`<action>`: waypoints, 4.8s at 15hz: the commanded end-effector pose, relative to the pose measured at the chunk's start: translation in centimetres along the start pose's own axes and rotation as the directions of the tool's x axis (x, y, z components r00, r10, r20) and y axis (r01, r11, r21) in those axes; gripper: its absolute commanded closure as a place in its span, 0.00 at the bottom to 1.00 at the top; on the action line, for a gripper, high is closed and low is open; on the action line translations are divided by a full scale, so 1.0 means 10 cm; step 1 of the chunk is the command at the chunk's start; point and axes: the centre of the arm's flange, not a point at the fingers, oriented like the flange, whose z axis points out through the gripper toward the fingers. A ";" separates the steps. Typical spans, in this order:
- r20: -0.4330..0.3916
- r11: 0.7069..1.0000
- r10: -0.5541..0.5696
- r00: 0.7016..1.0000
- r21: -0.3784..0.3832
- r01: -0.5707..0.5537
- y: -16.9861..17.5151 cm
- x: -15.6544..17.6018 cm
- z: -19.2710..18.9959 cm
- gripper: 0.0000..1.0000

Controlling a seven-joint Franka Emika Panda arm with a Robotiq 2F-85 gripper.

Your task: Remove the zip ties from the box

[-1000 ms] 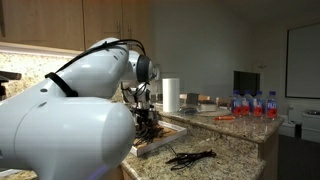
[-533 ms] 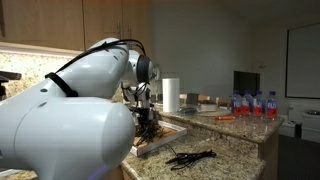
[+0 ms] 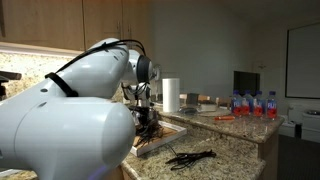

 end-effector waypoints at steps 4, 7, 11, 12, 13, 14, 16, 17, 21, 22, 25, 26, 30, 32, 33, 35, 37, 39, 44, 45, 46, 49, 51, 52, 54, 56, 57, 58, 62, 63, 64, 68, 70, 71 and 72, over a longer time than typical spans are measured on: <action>0.033 1.000 -0.022 0.999 -0.007 0.022 -0.02 0.00 0.02 0.93; 0.000 0.999 -0.032 0.999 0.000 0.032 -0.01 -0.11 -0.14 0.93; -0.040 0.999 -0.030 0.999 0.014 0.031 0.01 -0.26 -0.37 0.93; -0.047 1.000 -0.026 0.999 0.015 0.027 0.01 -0.28 -0.41 0.93; -0.053 1.000 -0.023 0.998 0.016 0.024 0.01 -0.30 -0.46 0.93; -0.059 1.000 -0.017 0.998 0.016 0.018 0.03 -0.32 -0.49 0.93; -0.067 1.000 -0.006 0.998 0.020 0.008 0.07 -0.33 -0.55 0.93; -0.073 1.000 0.001 0.997 0.023 0.001 0.09 -0.35 -0.59 0.93; -0.098 0.999 0.034 0.995 0.033 -0.031 0.22 -0.40 -0.73 0.93; -0.105 0.999 0.043 0.994 0.035 -0.040 0.25 -0.41 -0.77 0.93; -0.121 0.997 0.070 0.990 0.039 -0.066 0.36 -0.46 -0.91 0.93; -0.124 0.997 0.073 0.990 0.041 -0.068 0.38 -0.47 -0.95 0.93; -0.121 0.997 0.067 0.990 0.042 -0.062 0.49 -0.56 -1.17 0.93; -0.124 0.997 0.071 0.990 0.045 -0.066 0.54 -0.60 -1.27 0.93; -0.125 0.996 0.077 0.989 0.047 -0.072 0.58 -0.60 -1.32 0.93; -0.127 0.995 0.088 0.988 0.055 -0.082 0.68 -0.59 -1.42 0.93; -0.132 0.994 0.098 0.986 0.060 -0.091 0.77 -0.61 -1.56 0.93; -0.142 0.994 0.098 0.985 0.062 -0.090 0.83 -0.64 -1.71 0.93; -0.202 0.995 0.089 0.975 0.059 -0.079 0.82 -0.86 -2.10 0.93; -0.211 0.995 0.087 0.974 0.062 -0.075 0.83 -0.89 -2.16 0.93; -0.217 0.995 0.085 0.972 0.066 -0.072 0.83 -0.92 -2.22 0.93; -0.238 0.995 0.089 0.967 0.073 -0.074 0.85 -1.00 -2.35 0.93; -0.246 0.993 0.100 0.964 0.084 -0.082 0.89 -1.01 -2.42 0.93; -0.254 0.992 0.109 0.961 0.095 -0.087 0.93 -1.01 -2.46 0.93; -0.281 0.988 0.141 0.949 0.104 -0.116 1.03 -0.96 -2.58 0.93; -0.295 0.978 0.200 0.934 0.121 -0.171 1.18 -0.82 -2.68 0.93; -0.289 0.974 0.220 0.932 0.124 -0.192 1.25 -0.75 -2.70 0.93; -0.286 0.972 0.227 0.931 0.128 -0.197 1.31 -0.70 -2.72 0.93; -0.273 0.966 0.252 0.928 0.130 -0.224 1.48 -0.59 -2.68 0.93; -0.270 0.964 0.259 0.927 0.131 -0.231 1.52 -0.59 -2.67 0.93; -0.270 0.962 0.267 0.925 0.133 -0.239 1.56 -0.60 -2.66 0.93; -0.255 0.948 0.313 0.915 0.135 -0.287 1.72 -0.68 -2.58 0.93; -0.235 0.936 0.347 0.908 0.146 -0.320 1.82 -0.73 -2.45 0.93; -0.223 0.928 0.368 0.903 0.154 -0.340 1.88 -0.74 -2.38 0.93; -0.205 0.919 0.387 0.899 0.164 -0.358 1.94 -0.75 -2.31 0.93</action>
